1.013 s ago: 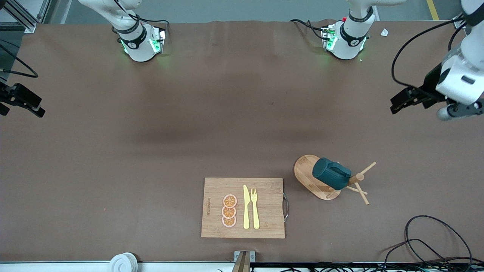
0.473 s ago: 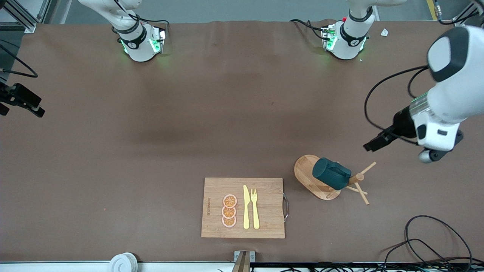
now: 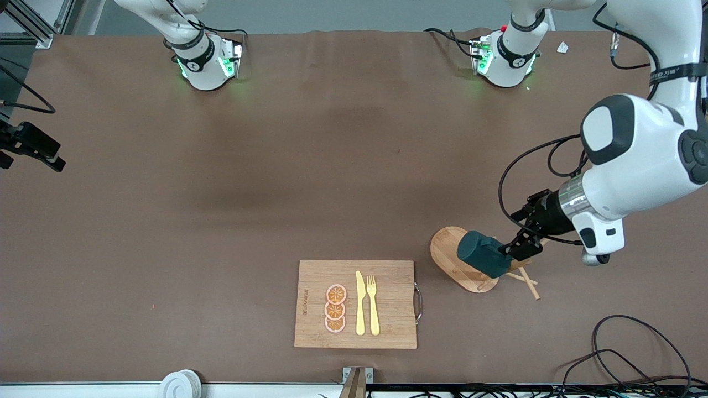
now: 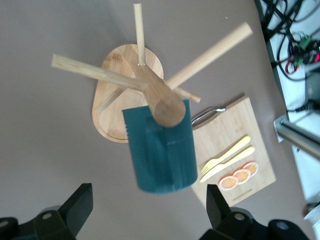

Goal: Transfer cup from left to right arm and place
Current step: 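Close the left gripper on the teal mug body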

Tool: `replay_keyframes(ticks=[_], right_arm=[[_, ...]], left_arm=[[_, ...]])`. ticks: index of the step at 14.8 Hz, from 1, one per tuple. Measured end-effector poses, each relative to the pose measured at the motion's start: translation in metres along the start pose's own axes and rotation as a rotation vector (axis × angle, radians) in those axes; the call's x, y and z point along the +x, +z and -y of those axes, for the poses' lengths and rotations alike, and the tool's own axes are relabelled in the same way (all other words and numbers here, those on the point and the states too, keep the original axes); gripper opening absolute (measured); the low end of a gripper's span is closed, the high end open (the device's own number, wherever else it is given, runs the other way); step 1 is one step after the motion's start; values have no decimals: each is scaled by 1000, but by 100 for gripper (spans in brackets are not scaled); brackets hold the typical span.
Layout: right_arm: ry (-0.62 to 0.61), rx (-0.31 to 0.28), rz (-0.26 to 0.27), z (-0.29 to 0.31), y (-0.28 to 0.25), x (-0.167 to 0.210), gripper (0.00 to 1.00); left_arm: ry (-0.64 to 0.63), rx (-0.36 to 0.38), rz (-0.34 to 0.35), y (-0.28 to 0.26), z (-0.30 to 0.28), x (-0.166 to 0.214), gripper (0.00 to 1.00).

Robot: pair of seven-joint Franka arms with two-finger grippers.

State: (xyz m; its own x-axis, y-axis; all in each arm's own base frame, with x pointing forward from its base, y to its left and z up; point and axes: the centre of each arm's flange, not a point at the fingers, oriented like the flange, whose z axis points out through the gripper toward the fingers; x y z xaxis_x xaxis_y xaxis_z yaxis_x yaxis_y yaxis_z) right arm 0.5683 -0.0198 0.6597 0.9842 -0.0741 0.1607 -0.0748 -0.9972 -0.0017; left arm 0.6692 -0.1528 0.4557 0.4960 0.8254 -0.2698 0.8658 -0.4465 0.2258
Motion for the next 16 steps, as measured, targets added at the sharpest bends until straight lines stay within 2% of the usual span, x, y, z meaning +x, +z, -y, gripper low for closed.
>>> replay_keyframes(ticks=[5,16], right_arm=[[0,0,0,0,0,0,100],[0,0,0,0,0,0,100]], left_arm=[[-83,18,11,34,-9,-2,100],[-101,41,24,75,-9,8,100]])
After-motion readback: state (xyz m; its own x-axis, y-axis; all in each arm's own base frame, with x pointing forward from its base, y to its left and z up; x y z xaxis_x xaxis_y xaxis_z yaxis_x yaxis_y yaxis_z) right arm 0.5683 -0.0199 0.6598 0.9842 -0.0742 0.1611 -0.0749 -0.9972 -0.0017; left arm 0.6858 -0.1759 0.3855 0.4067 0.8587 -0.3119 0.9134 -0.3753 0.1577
